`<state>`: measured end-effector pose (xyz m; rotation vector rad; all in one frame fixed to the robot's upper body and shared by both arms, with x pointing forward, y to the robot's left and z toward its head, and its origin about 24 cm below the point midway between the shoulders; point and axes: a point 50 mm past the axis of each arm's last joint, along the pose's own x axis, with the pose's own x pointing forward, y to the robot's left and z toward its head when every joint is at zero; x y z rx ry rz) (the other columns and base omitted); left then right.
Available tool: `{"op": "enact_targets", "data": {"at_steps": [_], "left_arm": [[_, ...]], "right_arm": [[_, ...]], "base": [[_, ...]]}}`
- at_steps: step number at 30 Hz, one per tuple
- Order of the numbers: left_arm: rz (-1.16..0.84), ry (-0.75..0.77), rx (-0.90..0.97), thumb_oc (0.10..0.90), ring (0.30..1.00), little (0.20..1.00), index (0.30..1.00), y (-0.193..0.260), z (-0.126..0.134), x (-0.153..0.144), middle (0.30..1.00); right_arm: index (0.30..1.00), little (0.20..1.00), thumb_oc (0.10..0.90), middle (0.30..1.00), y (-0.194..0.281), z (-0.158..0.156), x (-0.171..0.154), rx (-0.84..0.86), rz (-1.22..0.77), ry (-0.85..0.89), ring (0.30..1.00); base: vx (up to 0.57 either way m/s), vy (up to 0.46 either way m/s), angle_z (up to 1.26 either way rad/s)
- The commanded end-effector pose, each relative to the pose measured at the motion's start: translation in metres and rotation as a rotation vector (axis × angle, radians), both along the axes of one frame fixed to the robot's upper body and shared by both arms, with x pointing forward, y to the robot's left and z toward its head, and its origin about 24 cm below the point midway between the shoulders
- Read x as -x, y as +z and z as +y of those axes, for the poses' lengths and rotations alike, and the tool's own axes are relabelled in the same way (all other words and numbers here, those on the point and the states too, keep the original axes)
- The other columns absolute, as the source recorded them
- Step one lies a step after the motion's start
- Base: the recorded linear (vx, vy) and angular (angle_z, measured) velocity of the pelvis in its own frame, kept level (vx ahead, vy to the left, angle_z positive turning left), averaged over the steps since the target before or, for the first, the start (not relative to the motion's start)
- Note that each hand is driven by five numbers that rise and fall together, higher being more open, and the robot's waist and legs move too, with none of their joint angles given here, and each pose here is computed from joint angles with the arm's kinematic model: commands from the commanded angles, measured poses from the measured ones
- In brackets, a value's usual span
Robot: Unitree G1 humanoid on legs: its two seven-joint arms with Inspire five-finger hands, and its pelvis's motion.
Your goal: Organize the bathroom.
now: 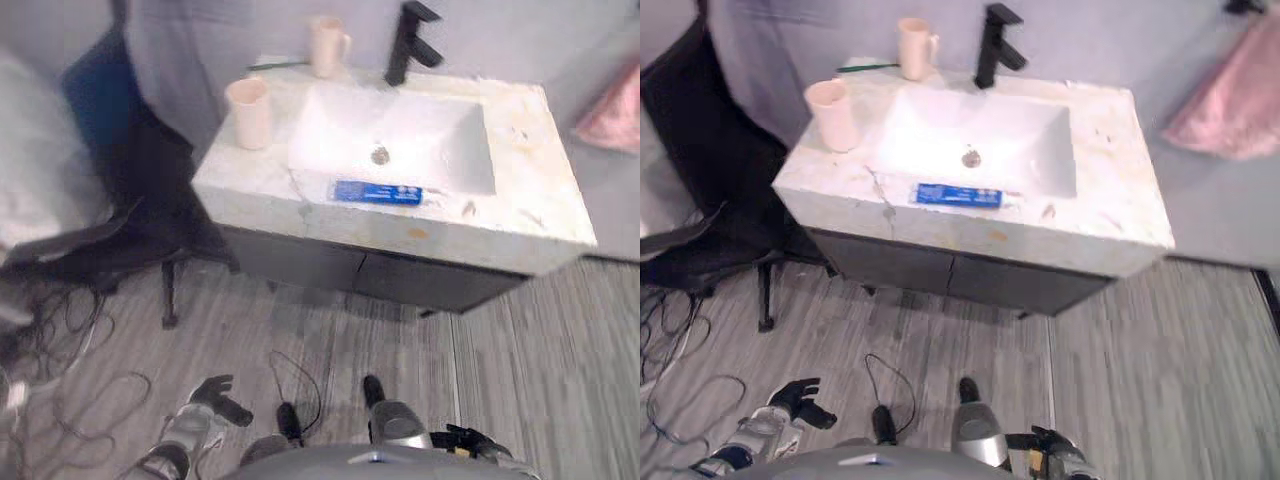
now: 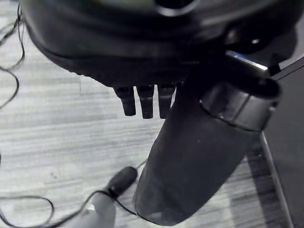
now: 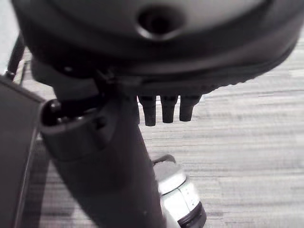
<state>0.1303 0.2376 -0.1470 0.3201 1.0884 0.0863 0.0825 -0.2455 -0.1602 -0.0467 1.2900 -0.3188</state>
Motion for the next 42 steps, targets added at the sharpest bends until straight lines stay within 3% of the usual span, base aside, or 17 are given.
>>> {"op": "enact_targets", "data": {"at_steps": [1, 4, 5, 7, 12, 17, 19, 24, 27, 32, 35, 39, 42], "left_arm": [[-0.104, 0.146, -0.008, 0.800, 0.900, 0.900, 0.900, 0.006, 0.003, -0.014, 0.900], [-0.134, 0.250, -0.038, 0.800, 0.900, 0.900, 0.900, 0.005, 0.008, -0.006, 0.900], [-0.201, 0.355, -0.061, 0.800, 0.900, 0.900, 0.900, 0.007, 0.013, -0.001, 0.900], [-0.300, 0.401, -0.080, 0.800, 0.900, 0.900, 0.900, 0.013, 0.014, -0.006, 0.900], [-0.509, 0.476, -0.152, 0.800, 0.900, 0.900, 0.900, 0.033, 0.019, -0.025, 0.900], [-0.809, 0.609, -0.386, 0.800, 0.900, 0.900, 0.900, 0.071, 0.029, -0.041, 0.900], [-0.927, 0.671, -0.394, 0.800, 0.900, 0.900, 0.900, 0.089, 0.031, -0.048, 0.900], [-1.074, 0.673, -0.467, 0.800, 0.900, 0.900, 0.900, 0.112, 0.029, -0.055, 0.900], [-1.318, 0.630, -0.503, 0.800, 0.900, 0.900, 0.900, 0.154, 0.029, -0.069, 0.900], [-1.840, 0.372, -0.638, 0.800, 0.900, 0.900, 0.900, 0.252, 0.016, -0.078, 0.900], [-1.974, 0.281, -0.630, 0.800, 0.900, 0.900, 0.900, 0.278, 0.009, -0.077, 0.900], [-2.178, -0.009, -0.624, 0.800, 0.900, 0.900, 0.900, 0.330, -0.016, -0.080, 0.900], [-2.184, -0.062, -0.626, 0.800, 0.900, 0.900, 0.900, 0.344, -0.019, -0.084, 0.900]], "right_arm": [[0.900, 0.900, 0.800, 0.900, 0.003, 0.002, -0.018, 0.019, -0.043, 0.132, 0.900], [0.900, 0.900, 0.800, 0.900, 0.002, 0.009, -0.018, 0.008, -0.038, 0.171, 0.900], [0.900, 0.900, 0.800, 0.900, 0.001, 0.014, -0.020, 0.003, -0.038, 0.215, 0.900], [0.900, 0.900, 0.800, 0.900, 0.000, 0.017, -0.018, -0.006, -0.038, 0.199, 0.900], [0.900, 0.900, 0.800, 0.900, -0.001, 0.018, -0.014, -0.011, -0.035, 0.159, 0.900], [0.900, 0.900, 0.800, 0.900, -0.002, 0.016, -0.010, -0.019, -0.022, 0.119, 0.900], [0.900, 0.900, 0.800, 0.900, -0.002, 0.017, -0.011, -0.032, -0.028, 0.108, 0.900], [0.900, 0.900, 0.800, 0.900, -0.002, 0.021, -0.013, -0.046, -0.031, 0.110, 0.900], [0.900, 0.900, 0.800, 0.900, -0.001, 0.020, -0.016, -0.040, -0.033, 0.103, 0.900], [0.900, 0.900, 0.800, 0.900, -0.001, 0.015, -0.012, -0.039, -0.025, 0.103, 0.900], [0.900, 0.900, 0.800, 0.900, -0.002, 0.015, -0.010, -0.040, -0.023, 0.104, 0.900], [0.900, 0.900, 0.800, 0.900, -0.003, 0.014, -0.007, -0.023, -0.010, 0.113, 0.900], [0.900, 0.900, 0.800, 0.900, -0.004, 0.014, -0.005, -0.017, -0.002, 0.124, 0.900]], "base": [[-0.09, 0.166, -0.89], [-0.11, 0.075, -1.00], [-0.10, 0.020, -1.15], [-0.10, -0.026, -1.33], [-0.03, -0.032, -0.07], [0.01, -0.045, 0.07], [0.02, -0.074, 0.20], [0.01, -0.045, 0.14], [0.01, -0.043, 0.12], [0.00, -0.024, 0.15], [0.01, -0.022, 0.16], [0.01, -0.011, 0.05], [0.00, 0.002, 0.01]]}}
